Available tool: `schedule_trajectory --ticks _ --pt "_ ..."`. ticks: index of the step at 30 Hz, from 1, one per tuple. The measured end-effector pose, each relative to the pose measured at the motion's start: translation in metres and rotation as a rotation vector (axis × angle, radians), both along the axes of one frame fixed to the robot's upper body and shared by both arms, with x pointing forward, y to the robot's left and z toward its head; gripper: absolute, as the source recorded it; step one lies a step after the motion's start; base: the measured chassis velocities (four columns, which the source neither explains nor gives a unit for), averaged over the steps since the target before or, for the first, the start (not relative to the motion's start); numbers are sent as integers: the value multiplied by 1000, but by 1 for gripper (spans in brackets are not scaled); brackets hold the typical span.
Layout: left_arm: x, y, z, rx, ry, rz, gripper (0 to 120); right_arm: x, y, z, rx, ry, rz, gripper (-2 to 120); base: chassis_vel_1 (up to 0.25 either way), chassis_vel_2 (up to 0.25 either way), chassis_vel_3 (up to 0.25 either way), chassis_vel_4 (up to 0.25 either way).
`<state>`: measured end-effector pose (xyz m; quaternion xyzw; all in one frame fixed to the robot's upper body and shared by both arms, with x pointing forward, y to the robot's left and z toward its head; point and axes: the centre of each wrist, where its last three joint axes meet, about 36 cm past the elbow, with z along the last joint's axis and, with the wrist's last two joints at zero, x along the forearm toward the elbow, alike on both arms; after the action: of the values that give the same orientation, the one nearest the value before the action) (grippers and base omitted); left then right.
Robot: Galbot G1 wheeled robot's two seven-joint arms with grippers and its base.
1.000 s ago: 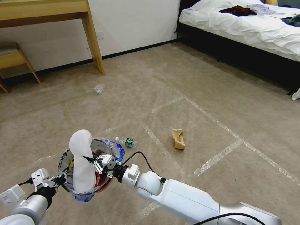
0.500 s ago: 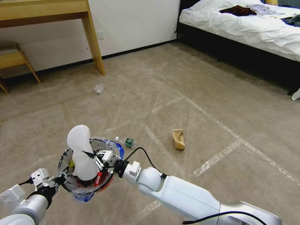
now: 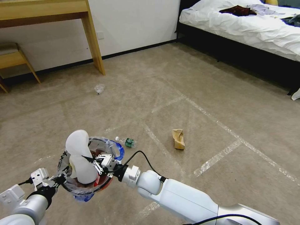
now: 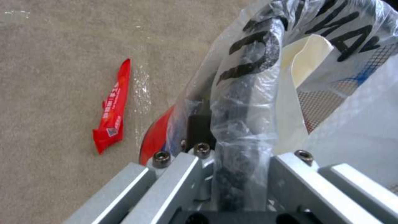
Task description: Pick up the trash bin and place the garbage on the floor into it.
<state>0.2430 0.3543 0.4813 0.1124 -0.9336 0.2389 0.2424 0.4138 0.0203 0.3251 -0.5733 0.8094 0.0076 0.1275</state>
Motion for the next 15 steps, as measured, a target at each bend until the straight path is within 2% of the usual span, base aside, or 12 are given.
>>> schedule_trajectory --ticks 15 --pt "-1 -3 3 -10 0 0 1 -3 0 -23 -21 -13 14 0 0 0 0 0"
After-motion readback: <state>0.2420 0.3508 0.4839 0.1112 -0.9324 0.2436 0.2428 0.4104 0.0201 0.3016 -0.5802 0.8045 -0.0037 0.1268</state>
